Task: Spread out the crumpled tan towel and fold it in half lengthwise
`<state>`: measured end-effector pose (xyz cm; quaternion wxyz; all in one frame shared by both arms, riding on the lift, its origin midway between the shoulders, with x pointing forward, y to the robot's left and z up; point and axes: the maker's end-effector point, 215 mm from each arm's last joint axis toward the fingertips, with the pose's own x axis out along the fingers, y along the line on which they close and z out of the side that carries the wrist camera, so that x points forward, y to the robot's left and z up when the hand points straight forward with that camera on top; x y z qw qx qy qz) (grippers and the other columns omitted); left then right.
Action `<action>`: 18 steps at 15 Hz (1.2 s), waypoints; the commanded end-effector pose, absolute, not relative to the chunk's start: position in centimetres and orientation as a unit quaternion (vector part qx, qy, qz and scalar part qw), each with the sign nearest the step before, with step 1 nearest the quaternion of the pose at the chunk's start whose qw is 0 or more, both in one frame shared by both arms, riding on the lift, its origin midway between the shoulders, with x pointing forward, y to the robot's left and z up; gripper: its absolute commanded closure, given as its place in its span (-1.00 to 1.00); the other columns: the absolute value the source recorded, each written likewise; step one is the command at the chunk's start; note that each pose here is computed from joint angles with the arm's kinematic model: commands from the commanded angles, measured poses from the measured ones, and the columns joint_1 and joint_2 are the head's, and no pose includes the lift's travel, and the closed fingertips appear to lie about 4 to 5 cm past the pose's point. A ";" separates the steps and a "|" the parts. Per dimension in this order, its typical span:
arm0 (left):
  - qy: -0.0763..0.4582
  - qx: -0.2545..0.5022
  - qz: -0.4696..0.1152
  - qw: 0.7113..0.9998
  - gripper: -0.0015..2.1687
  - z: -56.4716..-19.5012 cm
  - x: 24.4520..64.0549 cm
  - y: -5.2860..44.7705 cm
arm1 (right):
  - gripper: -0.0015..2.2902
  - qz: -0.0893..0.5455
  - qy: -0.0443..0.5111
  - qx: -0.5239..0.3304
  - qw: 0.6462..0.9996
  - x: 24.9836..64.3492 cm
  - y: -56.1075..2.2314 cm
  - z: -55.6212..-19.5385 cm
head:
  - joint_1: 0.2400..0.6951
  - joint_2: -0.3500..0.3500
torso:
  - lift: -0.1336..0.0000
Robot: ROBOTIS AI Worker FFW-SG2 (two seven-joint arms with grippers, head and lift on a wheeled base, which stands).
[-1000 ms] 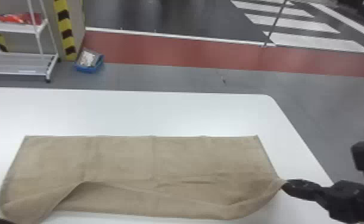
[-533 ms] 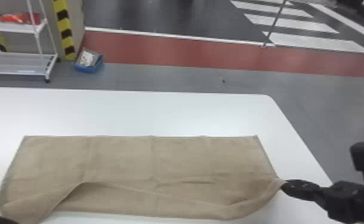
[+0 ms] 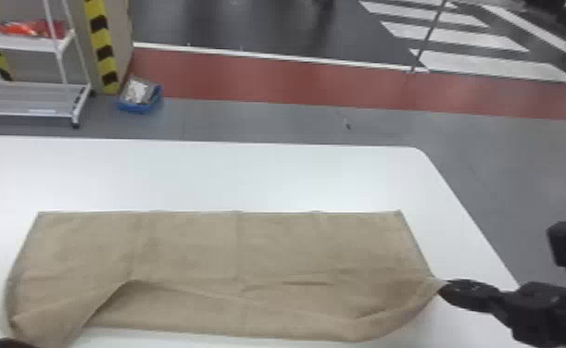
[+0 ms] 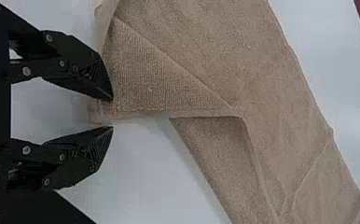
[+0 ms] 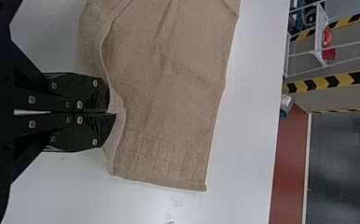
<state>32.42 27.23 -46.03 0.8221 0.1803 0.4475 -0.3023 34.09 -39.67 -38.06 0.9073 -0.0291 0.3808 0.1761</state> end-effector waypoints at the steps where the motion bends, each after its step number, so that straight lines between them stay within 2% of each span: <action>1: 0.446 0.180 -0.299 0.824 -0.08 -45.9 32.7 27.6 | 0.74 0.175 0.380 -0.026 0.908 33.9 -39.9 -38.0 | 1.00 -0.62 | -0.86; 3: 0.442 0.177 -0.294 0.829 -0.08 -45.2 33.0 28.2 | 0.75 0.173 0.380 -0.026 0.908 33.9 -40.1 -37.9 | 1.00 -0.62 | -0.86; 5: 0.432 0.171 -0.289 0.837 0.37 -43.7 33.5 29.2 | 0.74 0.171 0.375 -0.025 0.911 33.9 -40.5 -37.5 | 1.00 -0.60 | -0.86; 11: 0.382 0.132 -0.305 0.862 0.38 -36.5 34.3 31.9 | 0.75 0.144 0.345 -0.003 0.928 34.6 -43.0 -35.1 | 1.00 -0.56 | -0.86; 15: 0.363 0.128 -0.294 0.875 0.38 -34.5 36.7 32.0 | 0.75 0.119 0.342 0.028 0.932 35.9 -44.3 -34.6 | 1.00 -0.54 | -0.86; 18: 0.367 0.118 -0.295 0.874 0.39 -34.9 38.3 31.4 | 0.75 0.110 0.355 0.040 0.928 36.7 -45.0 -35.4 | 1.00 -0.56 | -0.86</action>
